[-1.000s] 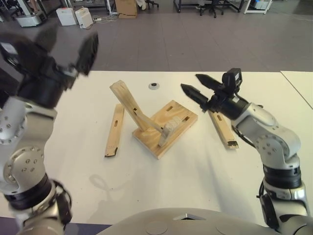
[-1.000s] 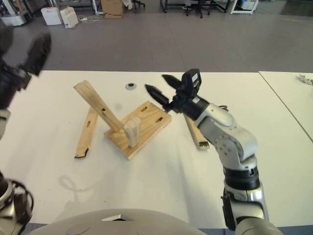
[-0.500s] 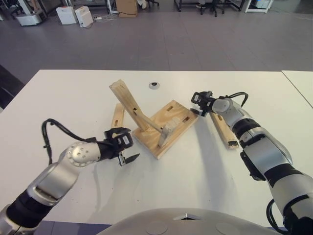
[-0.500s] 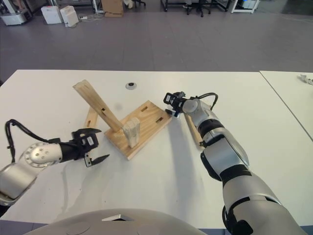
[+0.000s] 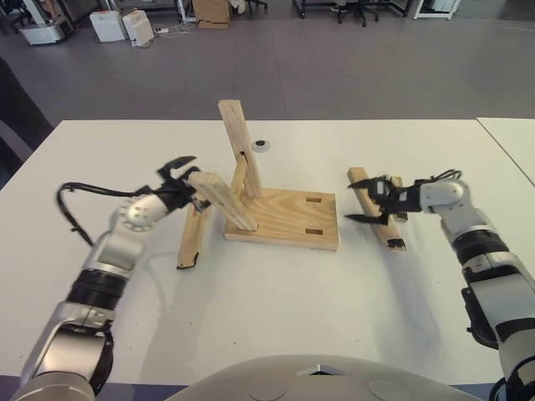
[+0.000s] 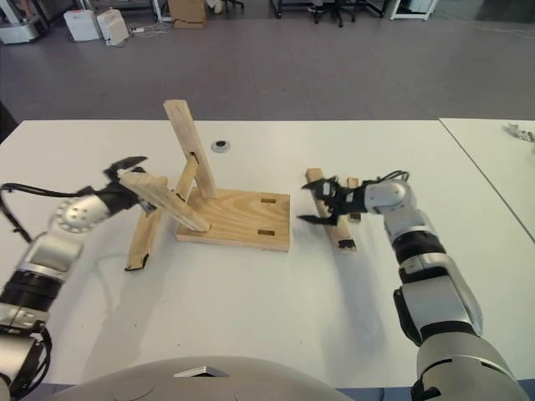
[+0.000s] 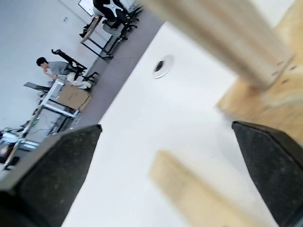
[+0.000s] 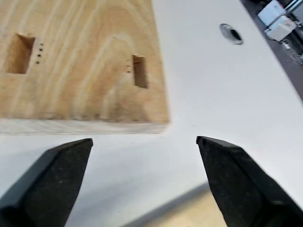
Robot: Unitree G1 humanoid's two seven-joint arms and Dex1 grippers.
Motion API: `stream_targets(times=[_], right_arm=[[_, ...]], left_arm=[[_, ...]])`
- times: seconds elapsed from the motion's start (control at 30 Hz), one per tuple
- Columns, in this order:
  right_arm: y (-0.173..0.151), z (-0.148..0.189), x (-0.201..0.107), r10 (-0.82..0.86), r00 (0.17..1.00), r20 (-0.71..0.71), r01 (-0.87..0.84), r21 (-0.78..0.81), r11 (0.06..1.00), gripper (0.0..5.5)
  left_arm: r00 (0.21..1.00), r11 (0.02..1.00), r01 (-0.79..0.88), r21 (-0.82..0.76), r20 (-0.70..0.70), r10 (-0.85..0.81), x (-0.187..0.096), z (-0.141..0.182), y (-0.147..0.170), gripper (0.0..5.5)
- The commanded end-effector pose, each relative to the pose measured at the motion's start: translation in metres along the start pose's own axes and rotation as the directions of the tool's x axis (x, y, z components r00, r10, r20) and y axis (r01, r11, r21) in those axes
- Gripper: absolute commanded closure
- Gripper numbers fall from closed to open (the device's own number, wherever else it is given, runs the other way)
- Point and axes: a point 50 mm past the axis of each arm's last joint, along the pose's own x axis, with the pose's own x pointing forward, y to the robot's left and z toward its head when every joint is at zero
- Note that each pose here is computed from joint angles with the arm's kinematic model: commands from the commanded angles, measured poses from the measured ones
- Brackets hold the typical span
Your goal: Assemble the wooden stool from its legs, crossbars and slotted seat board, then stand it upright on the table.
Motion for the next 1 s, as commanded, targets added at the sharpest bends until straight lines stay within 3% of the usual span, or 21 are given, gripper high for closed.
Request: stream_targets(times=[0.03,0.1,0.23,0.33,0.4,0.5,0.77,0.87,1.0], right_arm=[[-0.033,0.025,0.016,-0.231,0.972,0.042,0.23,0.029,0.973,1.4],[-0.033,0.028,0.037,-0.279,0.96,0.021,0.278,0.061,0.959,1.4],[-0.015,0.035,0.089,-0.263,0.957,-0.124,0.259,-0.05,0.965,1.4],[-0.001,0.044,0.113,-0.208,0.963,-0.169,0.182,-0.153,0.971,1.4],[0.006,0.047,0.119,-0.157,0.972,-0.177,0.123,-0.192,0.974,1.4],[0.013,0.039,0.114,-0.058,0.98,-0.19,0.014,-0.224,0.975,1.4],[0.048,0.0,0.088,0.058,0.998,-0.038,-0.057,0.002,0.998,1.4],[0.051,0.008,0.084,-0.044,0.998,0.047,0.042,0.034,0.999,1.4],[0.003,0.017,0.07,-0.35,0.937,0.001,0.347,0.122,0.93,1.4]], left_arm=[[0.987,0.992,0.125,-0.001,0.102,-0.124,-0.036,0.024,0.0,0.43],[0.967,0.967,0.252,0.033,0.019,-0.253,-0.052,0.022,-0.01,0.43],[0.899,0.899,0.438,0.007,-0.01,-0.438,-0.042,0.031,-0.049,0.43],[0.91,0.911,0.411,0.039,0.037,-0.413,-0.007,0.035,-0.071,0.43],[0.938,0.932,0.345,0.109,-0.012,-0.345,0.015,0.027,-0.076,0.43],[0.954,0.924,0.299,0.237,-0.099,-0.283,0.033,0.006,-0.082,0.43],[0.989,0.988,0.139,0.072,0.04,-0.142,0.066,0.01,-0.08,0.43],[0.99,0.992,0.128,0.015,0.061,-0.129,0.06,0.007,-0.078,0.43],[0.992,0.992,0.125,-0.005,0.004,-0.125,0.025,-0.005,-0.071,0.43]])
